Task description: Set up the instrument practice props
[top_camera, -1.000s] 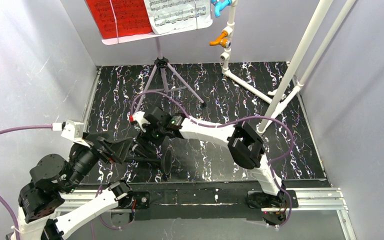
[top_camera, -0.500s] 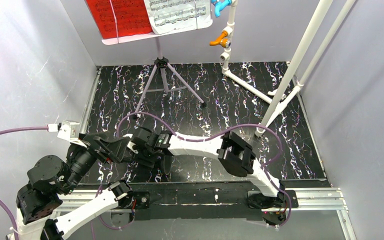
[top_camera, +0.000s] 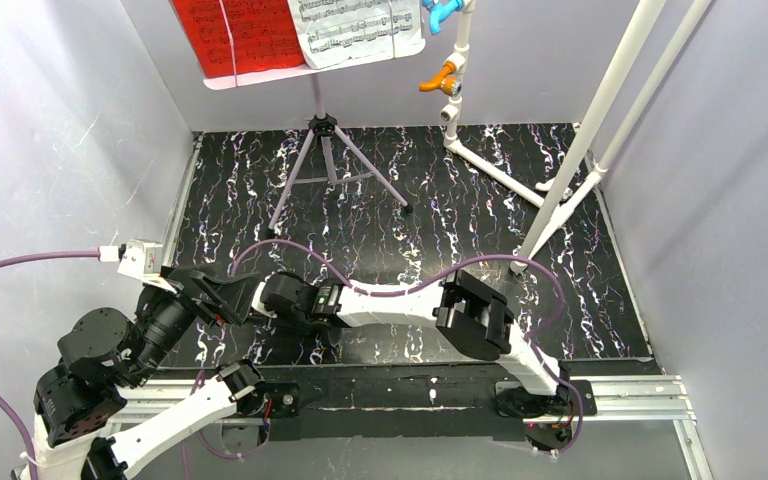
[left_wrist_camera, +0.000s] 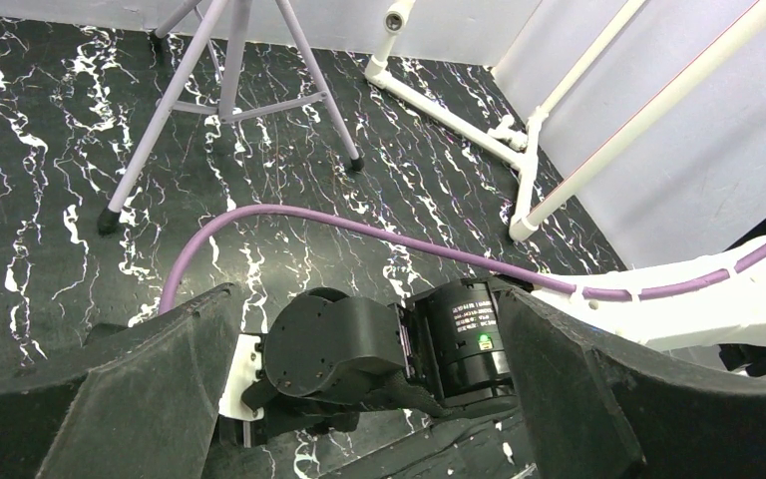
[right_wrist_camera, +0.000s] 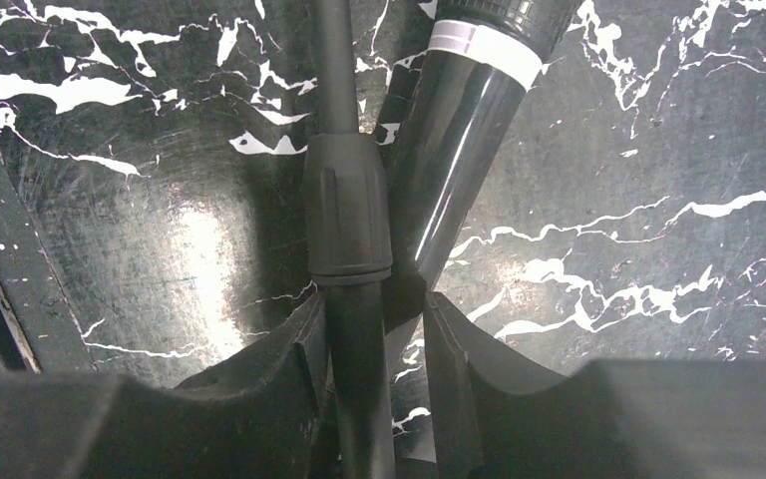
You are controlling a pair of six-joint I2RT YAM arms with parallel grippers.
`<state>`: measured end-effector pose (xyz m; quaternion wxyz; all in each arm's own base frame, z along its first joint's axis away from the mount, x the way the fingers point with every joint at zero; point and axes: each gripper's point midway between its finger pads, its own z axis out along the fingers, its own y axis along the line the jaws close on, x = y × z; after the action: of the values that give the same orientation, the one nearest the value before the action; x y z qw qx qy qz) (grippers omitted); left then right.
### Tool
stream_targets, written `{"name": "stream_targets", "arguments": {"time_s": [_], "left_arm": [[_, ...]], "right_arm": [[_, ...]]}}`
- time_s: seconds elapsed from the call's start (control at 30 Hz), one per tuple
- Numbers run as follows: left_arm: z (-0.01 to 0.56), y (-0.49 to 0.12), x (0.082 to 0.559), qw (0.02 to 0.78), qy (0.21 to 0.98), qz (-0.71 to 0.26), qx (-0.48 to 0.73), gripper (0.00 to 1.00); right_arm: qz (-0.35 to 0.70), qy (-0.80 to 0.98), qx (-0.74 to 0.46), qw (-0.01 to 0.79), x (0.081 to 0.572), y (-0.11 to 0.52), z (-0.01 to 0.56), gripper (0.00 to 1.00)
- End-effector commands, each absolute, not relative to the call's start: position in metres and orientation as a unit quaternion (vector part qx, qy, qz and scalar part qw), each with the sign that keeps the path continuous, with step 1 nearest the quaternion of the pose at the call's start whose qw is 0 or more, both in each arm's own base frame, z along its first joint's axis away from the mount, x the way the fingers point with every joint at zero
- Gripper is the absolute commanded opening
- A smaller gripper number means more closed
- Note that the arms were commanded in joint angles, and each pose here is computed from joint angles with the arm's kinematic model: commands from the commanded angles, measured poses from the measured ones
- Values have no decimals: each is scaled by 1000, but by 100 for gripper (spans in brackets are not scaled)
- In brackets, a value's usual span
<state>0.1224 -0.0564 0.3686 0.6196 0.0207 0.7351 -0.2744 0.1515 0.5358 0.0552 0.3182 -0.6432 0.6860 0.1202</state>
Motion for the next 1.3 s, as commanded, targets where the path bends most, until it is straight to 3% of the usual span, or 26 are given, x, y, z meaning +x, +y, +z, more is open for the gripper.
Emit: {"name": "stream_targets", "arguments": {"time_s": [0.0, 0.37, 0.47, 0.77, 1.27], "left_arm": [[374, -54, 126, 626, 734, -265, 11, 100], [377, -53, 126, 628, 732, -266, 10, 100], [378, -53, 126, 628, 731, -267, 10, 100], [380, -56, 129, 629, 731, -265, 13, 100], [352, -93, 155, 576, 783, -233, 20, 100]], "right_arm": [[134, 669, -642, 350, 155, 533, 72, 35], [172, 652, -635, 377, 155, 534, 94, 14], [199, 653, -619, 388, 158, 532, 107, 1], [315, 637, -557, 430, 173, 515, 156, 1], [337, 675, -436, 490, 224, 419, 181, 1]]}}
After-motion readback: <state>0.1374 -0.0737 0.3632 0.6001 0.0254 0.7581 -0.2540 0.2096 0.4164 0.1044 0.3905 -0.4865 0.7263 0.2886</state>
